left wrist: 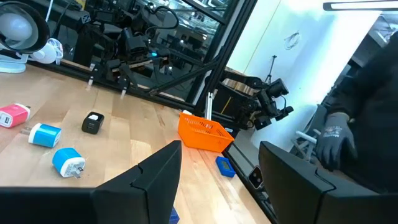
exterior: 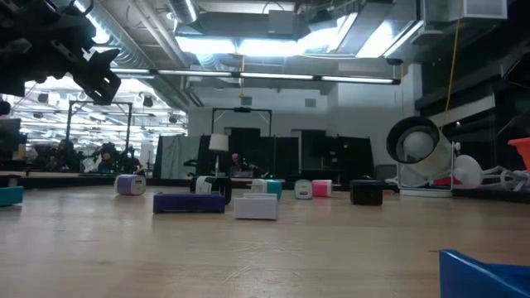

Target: Pick & Place Office items

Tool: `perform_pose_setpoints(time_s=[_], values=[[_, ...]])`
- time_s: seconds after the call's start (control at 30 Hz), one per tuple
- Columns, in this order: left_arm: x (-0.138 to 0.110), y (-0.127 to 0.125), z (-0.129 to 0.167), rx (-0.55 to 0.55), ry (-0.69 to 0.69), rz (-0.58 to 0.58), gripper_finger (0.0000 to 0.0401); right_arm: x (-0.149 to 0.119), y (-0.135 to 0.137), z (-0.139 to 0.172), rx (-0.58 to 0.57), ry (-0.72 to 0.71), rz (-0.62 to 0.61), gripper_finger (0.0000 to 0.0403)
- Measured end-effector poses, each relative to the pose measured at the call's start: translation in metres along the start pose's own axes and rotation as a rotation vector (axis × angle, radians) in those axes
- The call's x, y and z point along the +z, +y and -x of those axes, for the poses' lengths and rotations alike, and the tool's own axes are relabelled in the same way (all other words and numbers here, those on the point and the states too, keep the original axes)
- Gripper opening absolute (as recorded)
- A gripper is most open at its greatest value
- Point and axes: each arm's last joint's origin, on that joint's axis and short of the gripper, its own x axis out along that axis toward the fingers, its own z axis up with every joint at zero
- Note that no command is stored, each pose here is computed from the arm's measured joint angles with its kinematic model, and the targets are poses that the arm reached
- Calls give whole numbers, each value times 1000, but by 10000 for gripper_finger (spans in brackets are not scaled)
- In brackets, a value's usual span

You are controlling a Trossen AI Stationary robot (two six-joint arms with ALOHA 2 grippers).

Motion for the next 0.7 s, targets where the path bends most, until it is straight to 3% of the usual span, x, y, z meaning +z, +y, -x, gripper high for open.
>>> perform_pose_setpoints(time_s=[0.23, 0.37, 0.47, 0.53, 0.7], values=[[0, 0, 0, 11, -6, 0, 210, 0, 0, 0, 0, 0, 0, 302], [4, 3, 0, 144, -105, 11, 210, 0, 0, 0, 0, 0, 0, 302], [14, 2, 2, 217, -246, 2, 210, 0, 0, 0, 0, 1, 0, 302], [25, -1, 5, 290, -413, -43, 210, 0, 0, 0, 0, 0, 0, 302], [46, -15, 16, 288, -779, -55, 210, 0, 0, 0, 0, 0, 0, 302]])
